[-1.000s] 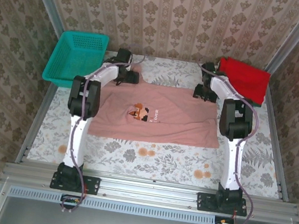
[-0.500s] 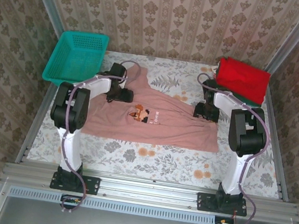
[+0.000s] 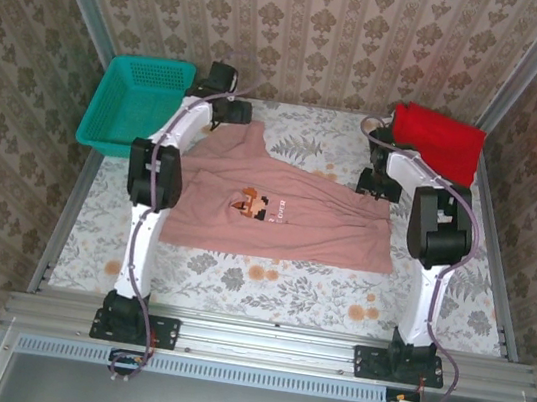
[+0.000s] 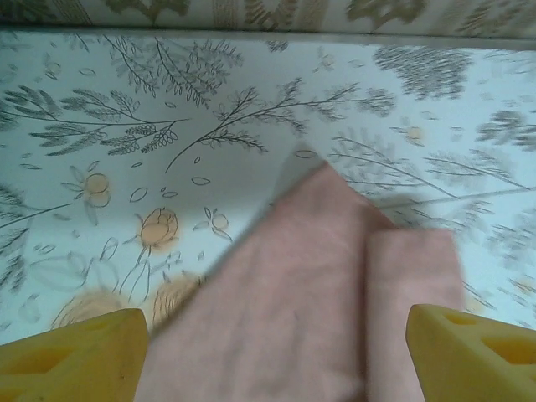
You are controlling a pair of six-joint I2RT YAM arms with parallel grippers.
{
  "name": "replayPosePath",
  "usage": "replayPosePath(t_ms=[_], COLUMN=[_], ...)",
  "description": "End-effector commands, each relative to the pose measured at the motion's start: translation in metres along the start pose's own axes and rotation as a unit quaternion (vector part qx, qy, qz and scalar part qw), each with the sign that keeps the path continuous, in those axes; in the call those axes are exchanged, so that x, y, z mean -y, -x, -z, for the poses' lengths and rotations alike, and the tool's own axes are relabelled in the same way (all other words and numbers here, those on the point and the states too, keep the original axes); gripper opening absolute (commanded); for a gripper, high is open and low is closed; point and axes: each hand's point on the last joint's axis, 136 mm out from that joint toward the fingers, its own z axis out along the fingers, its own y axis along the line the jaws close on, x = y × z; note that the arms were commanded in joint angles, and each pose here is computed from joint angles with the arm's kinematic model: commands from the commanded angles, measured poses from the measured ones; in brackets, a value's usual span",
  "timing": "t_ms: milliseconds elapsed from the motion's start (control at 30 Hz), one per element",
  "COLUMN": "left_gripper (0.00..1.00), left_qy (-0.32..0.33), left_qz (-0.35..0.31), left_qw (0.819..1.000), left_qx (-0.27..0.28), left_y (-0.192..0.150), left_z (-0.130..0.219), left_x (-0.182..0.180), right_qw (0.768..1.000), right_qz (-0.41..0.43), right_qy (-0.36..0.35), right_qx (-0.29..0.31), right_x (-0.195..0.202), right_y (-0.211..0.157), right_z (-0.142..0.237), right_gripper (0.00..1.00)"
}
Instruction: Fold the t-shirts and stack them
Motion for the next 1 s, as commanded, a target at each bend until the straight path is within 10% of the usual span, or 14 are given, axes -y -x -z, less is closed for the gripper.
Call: replayPosePath(t_ms=[0, 433, 767, 967], left_gripper=[0.82, 0.49, 0.03, 0.0], left_qy=[0.013, -0.068, -0.144, -0.149], left_qz=[0.019, 0.038, 0.038, 0.038], left_qw=[0.999, 0.995, 0.987, 0.988], left_qx=[-0.045, -0.064, -0.056, -0.012], left_y=[-0.026, -0.032, -0.021, 0.018], left_z=[-0.03, -0.048, -0.038, 0.004], left_x=[-0.014, 0.01, 0.027, 0.016], right_qw=[0.999, 0.999, 0.998, 0.997], right_qz=[-0.005, -0.028, -0.03, -0.028], right_qy=[-0.041, 0.013, 0.049, 0.066], right_qx=[-0.014, -0.027, -0.007, 0.038], right_x=[0.017, 0.013, 0.003, 0.005], right_y=[0.0, 0.006, 0.023, 0.042], right_z=[-0.004, -0.015, -0.003, 0.033], right_gripper=[0.69, 0.66, 0.24, 0.13])
